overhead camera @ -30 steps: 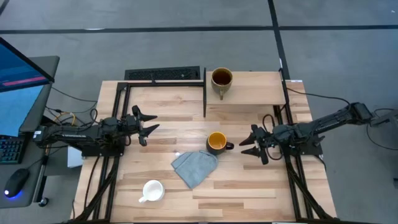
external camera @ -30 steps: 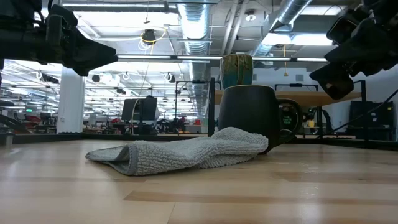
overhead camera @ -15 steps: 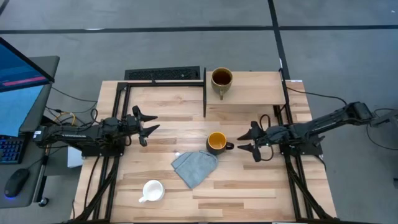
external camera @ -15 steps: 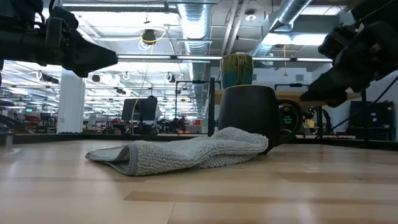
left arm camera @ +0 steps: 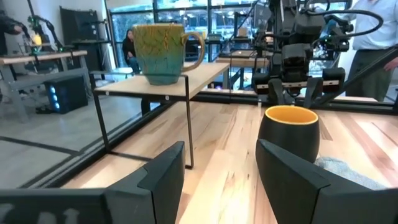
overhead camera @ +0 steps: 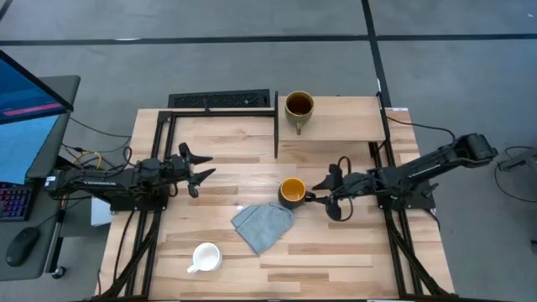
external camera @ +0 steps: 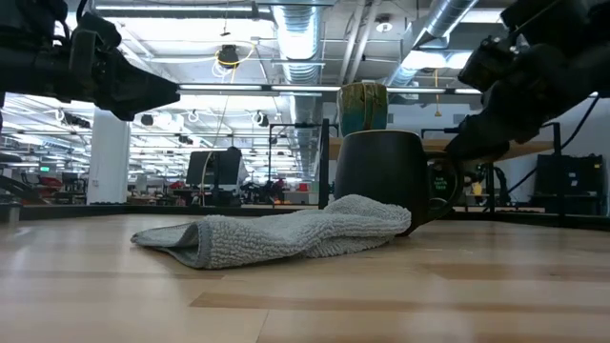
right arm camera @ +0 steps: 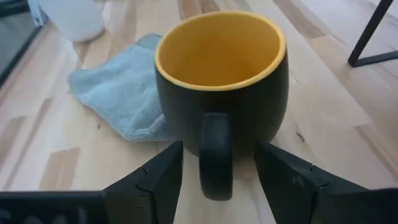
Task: Stack small to large cups/mugs on shelf
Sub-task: Put the yellow mug on the shelf
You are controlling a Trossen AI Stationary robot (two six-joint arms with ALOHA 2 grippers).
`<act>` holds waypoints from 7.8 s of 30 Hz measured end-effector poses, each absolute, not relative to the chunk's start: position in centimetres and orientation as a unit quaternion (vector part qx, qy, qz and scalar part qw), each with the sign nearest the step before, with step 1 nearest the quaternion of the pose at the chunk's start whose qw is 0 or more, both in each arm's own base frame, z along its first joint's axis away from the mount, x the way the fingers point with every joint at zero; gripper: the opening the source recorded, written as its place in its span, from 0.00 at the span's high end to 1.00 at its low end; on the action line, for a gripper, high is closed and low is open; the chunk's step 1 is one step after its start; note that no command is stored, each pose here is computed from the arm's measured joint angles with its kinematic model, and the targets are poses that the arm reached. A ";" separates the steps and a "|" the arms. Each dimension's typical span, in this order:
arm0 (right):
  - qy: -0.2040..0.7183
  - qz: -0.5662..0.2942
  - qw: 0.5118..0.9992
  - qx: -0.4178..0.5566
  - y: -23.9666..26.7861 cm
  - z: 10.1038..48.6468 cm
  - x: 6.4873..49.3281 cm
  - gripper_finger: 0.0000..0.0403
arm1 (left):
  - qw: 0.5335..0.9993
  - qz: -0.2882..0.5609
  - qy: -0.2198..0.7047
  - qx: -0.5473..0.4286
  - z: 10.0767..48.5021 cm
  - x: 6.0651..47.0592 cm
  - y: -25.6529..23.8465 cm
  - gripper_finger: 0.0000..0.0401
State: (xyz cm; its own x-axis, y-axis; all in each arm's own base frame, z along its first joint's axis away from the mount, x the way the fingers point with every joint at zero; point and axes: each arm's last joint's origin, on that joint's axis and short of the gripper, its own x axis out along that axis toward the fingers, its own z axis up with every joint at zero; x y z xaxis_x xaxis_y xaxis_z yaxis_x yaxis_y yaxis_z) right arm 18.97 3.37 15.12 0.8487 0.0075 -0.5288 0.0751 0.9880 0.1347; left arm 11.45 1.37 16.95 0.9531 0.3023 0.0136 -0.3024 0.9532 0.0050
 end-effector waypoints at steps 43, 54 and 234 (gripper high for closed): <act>0.300 -0.027 0.949 0.095 3.8 14.9 20.9 0.80 | 0.988 0.153 0.019 0.000 16.4 11.4 1.4 0.53; 0.304 -0.019 0.946 0.113 3.8 14.9 20.9 0.75 | 0.988 0.153 0.018 0.000 16.5 11.4 1.4 0.53; 0.289 -0.560 0.731 0.262 -6.7 30.6 21.3 0.65 | 0.990 0.051 0.113 -0.060 14.6 11.3 0.7 0.53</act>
State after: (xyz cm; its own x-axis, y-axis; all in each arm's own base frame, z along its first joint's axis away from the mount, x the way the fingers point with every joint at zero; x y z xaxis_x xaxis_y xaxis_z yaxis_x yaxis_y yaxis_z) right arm 21.26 -6.67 30.62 0.2061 -0.6667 -0.7162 0.9700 0.2354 0.0600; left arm 11.32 0.72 14.57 0.9691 0.0869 -0.2307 -0.1142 0.9876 -0.1078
